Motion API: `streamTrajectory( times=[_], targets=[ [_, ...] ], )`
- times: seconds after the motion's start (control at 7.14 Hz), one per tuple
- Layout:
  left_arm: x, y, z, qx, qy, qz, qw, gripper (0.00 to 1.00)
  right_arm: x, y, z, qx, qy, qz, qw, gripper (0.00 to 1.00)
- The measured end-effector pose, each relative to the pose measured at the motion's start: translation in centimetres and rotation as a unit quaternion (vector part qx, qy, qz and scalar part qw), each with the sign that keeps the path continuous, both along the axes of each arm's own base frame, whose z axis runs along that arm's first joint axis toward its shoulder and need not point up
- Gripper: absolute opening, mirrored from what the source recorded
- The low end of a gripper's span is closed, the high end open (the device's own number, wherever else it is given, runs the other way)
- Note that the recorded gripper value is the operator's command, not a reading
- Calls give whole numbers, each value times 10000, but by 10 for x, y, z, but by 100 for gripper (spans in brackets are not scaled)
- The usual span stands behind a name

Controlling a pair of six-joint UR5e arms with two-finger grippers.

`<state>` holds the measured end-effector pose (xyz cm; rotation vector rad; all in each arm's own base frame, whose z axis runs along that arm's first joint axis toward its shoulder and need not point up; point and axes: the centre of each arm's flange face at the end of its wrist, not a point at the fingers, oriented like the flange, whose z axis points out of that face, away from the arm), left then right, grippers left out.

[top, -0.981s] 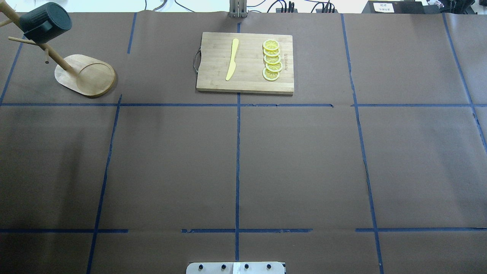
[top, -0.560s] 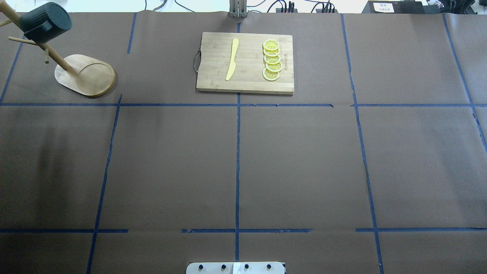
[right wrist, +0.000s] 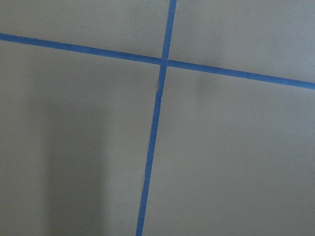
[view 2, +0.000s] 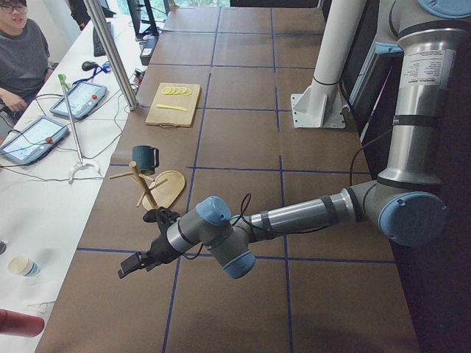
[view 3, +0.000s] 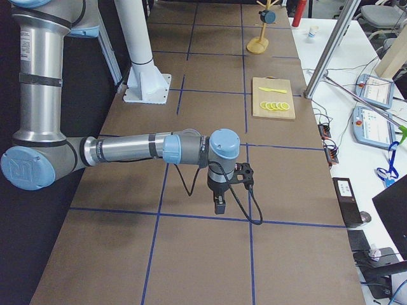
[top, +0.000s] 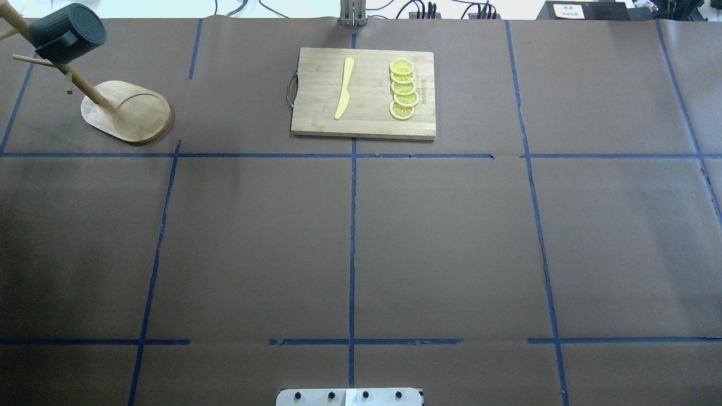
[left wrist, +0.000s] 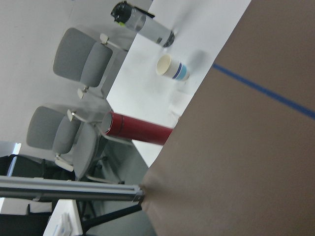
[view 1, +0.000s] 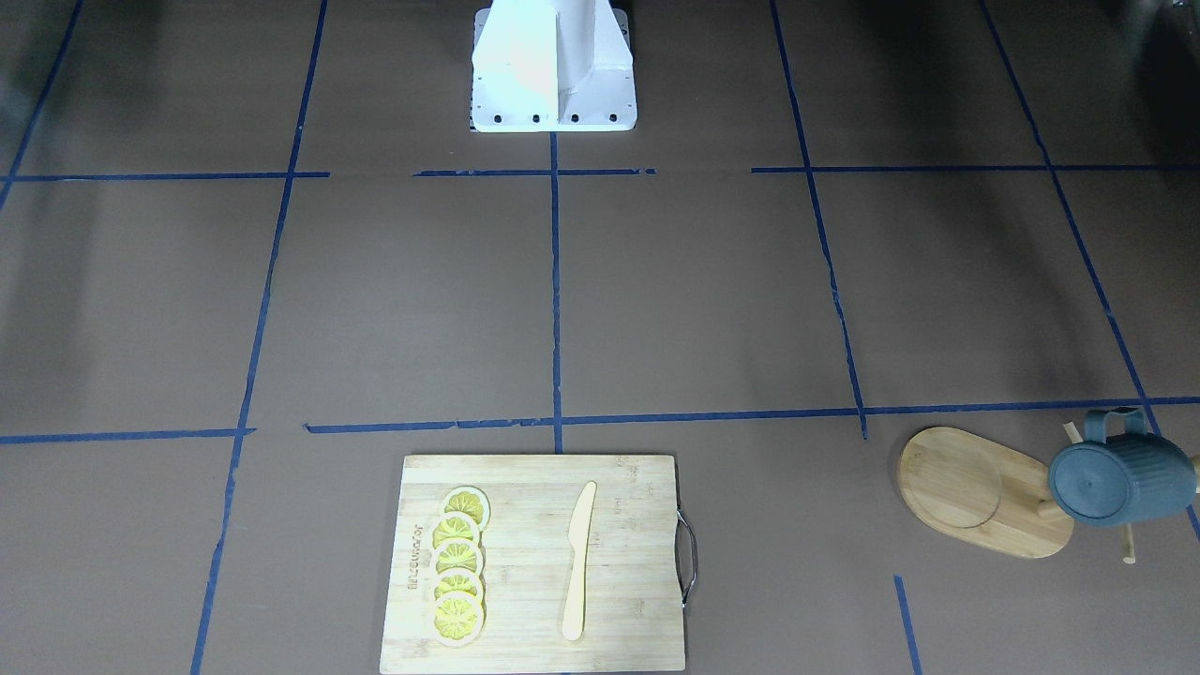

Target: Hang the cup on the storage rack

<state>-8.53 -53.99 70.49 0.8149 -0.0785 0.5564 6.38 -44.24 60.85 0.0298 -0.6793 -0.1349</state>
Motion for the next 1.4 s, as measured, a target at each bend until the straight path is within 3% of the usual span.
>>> streamTrajectory(
  times=[0.28, 0.42, 0.56, 0.7, 0.98, 1.12, 1.26, 1.4],
  targets=[
    [-19, 8, 29, -1132, -39, -5, 9936, 100, 0, 0, 0, 2, 0, 0, 10000, 100],
    [-31, 12, 37, -1971, 401, -18, 9796, 100, 0, 0, 0, -1, 0, 0, 10000, 100],
    [-35, 17, 31, -2844, 1162, -74, 9516, 100, 0, 1, 1, -6, 0, 0, 10000, 100],
    [-31, 28, 19, -3523, 2016, -276, 9135, 100, 0, 0, 0, -4, 0, 0, 10000, 100],
    [-18, 54, -20, -4159, 3423, -1173, 8343, 100, 0, 0, 0, 1, 0, 1, 10000, 100],
    [-13, 61, -38, -4263, 3810, -1402, 8084, 100, 0, 0, 0, -10, 0, 7, 10000, 100],
    [-6, 65, -46, -4335, 4003, -1436, 7945, 100, 0, 1, 1, -41, 1, 26, 10000, 100],
    [6, 63, -51, -4387, 4030, -1351, 7917, 100, 0, 2, 4, -102, -1, 59, 9999, 100]
  ],
)
